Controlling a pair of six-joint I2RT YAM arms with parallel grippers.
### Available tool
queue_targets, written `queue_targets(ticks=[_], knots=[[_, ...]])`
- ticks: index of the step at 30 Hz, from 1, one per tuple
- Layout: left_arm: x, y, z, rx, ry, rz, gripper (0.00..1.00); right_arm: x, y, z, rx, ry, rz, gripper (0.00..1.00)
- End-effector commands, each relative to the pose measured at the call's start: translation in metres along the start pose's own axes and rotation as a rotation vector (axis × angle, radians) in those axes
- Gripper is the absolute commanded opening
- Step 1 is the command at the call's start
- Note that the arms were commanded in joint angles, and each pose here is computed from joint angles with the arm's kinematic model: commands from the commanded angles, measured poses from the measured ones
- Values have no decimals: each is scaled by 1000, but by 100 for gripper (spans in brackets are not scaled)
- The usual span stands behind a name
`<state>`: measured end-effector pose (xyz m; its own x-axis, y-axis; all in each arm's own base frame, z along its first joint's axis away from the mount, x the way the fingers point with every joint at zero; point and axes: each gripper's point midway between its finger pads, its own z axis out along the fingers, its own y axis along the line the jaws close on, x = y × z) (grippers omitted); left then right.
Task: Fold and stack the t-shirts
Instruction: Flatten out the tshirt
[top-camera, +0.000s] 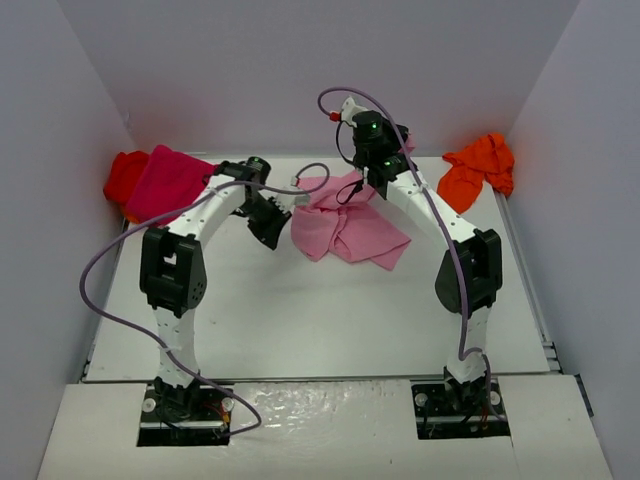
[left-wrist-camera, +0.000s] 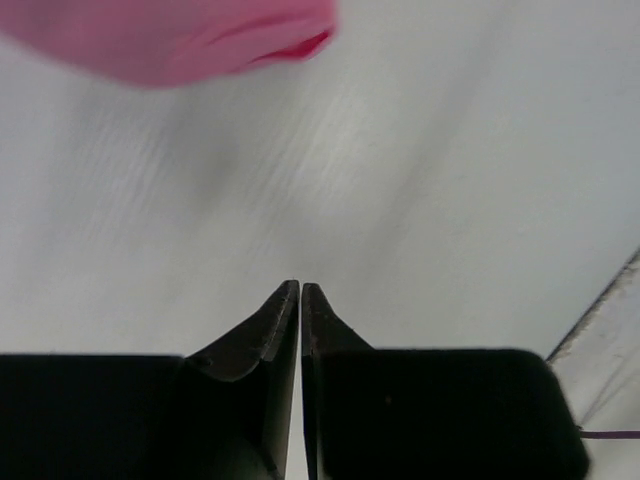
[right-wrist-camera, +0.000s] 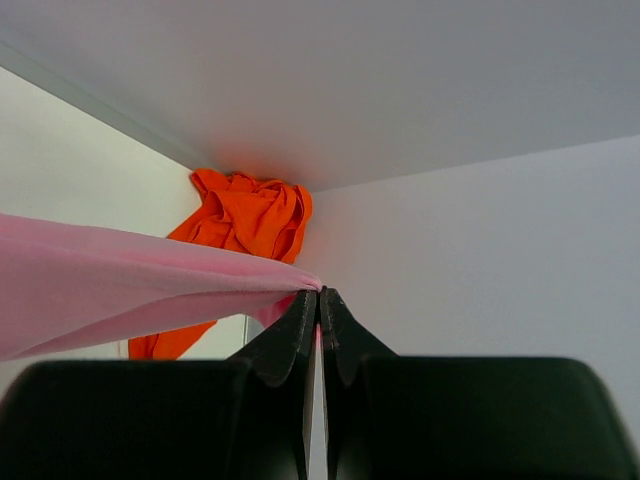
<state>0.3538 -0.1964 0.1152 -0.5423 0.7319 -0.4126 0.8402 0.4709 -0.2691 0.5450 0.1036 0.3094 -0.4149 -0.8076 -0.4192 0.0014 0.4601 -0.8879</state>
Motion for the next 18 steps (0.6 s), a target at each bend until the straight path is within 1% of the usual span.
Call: queue_targets(ticks=[1,3,5,8,10,13,14,15,17,18], knots=[[-46,-63,-4,251,-147,-65,4,-11,-58,-9,151,-6,132,0],[-54,-64,3,320,-182,-159,5,-10,-64,-12,162,-7,150,0],[-55,-52,17,342,-199,-270,5,-9,-71,-14,175,-6,169,0],[-50,-40,36,362,-214,-361,4,-5,-88,-16,219,6,196,0],[-46,-38,41,388,-228,-427,3,8,-108,-10,277,38,216,0],[-41,-33,49,359,-234,-492,0,20,-125,-1,315,64,265,0],[-44,-32,50,362,-255,-493,0,24,-128,2,322,72,270,0],[-43,-33,53,374,-249,-532,0,25,-126,3,322,77,271,0],[-44,-34,60,381,-249,-558,3,23,-119,4,311,82,257,0],[-45,-31,63,368,-254,-567,3,22,-114,4,305,83,249,0]])
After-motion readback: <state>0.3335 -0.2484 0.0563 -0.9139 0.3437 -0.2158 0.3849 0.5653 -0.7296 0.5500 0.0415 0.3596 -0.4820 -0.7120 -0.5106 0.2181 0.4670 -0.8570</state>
